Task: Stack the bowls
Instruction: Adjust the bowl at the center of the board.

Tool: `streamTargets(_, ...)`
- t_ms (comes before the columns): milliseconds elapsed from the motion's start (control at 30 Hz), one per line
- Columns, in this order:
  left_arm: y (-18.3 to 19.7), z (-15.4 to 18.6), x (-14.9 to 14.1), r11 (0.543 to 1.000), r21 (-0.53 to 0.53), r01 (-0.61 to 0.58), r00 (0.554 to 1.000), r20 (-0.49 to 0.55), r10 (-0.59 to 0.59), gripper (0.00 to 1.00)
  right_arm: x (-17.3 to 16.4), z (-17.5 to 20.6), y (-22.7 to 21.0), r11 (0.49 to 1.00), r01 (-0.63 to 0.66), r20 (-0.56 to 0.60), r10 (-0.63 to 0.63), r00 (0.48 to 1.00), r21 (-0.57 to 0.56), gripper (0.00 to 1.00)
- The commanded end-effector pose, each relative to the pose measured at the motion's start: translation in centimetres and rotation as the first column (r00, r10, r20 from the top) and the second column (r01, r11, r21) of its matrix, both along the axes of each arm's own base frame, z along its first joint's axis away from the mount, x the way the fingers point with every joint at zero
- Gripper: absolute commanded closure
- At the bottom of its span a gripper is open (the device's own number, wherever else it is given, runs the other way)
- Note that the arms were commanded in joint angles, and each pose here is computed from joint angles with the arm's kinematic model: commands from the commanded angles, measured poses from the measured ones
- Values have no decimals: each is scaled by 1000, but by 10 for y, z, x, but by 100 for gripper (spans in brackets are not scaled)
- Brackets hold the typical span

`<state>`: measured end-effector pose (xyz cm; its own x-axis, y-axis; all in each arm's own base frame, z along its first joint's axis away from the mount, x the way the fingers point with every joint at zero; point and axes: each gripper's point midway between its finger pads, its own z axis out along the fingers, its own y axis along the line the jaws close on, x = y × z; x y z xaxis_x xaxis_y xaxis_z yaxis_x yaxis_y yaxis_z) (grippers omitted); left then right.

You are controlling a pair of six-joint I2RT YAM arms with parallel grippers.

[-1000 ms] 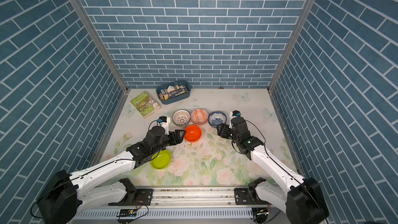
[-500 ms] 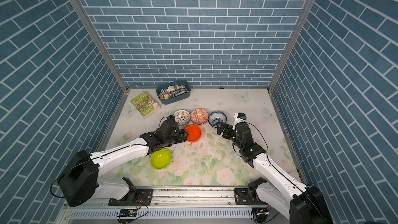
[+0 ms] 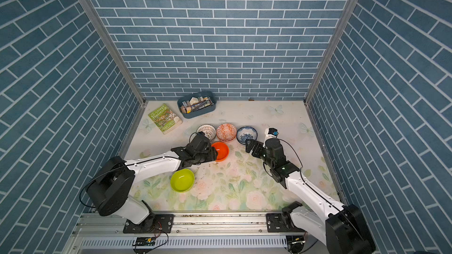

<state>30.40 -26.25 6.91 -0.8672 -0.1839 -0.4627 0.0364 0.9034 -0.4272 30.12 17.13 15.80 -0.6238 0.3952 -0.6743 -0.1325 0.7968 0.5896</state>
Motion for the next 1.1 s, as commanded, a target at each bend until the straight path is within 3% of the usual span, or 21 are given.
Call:
streamTargets(0,-4,4,10,1000,4,12,999,35,-12,37,2,3,3,1000,-17,27,17,999,-3,0)
streamTargets(433,-34,3,-1,997,7,82,996,36,-82,40,3,-4,7,999,-33,5,33,999,-6,0)
streamTargets(667,-26,4,0,998,38,45,998,38,-46,38,3,-5,6,999,-32,-3,32,999,-11,1)
streamTargets(900,-10,16,-1,996,85,8,998,63,-13,25,3,-7,7,999,-31,-10,31,999,-15,3)
streamTargets(1000,2,23,-4,994,107,-28,997,73,20,5,3,-8,6,999,-28,-12,27,1000,-17,4)
streamTargets(1067,13,32,-9,993,110,-53,996,77,45,0,3,-8,6,999,-29,-10,29,1000,-16,5)
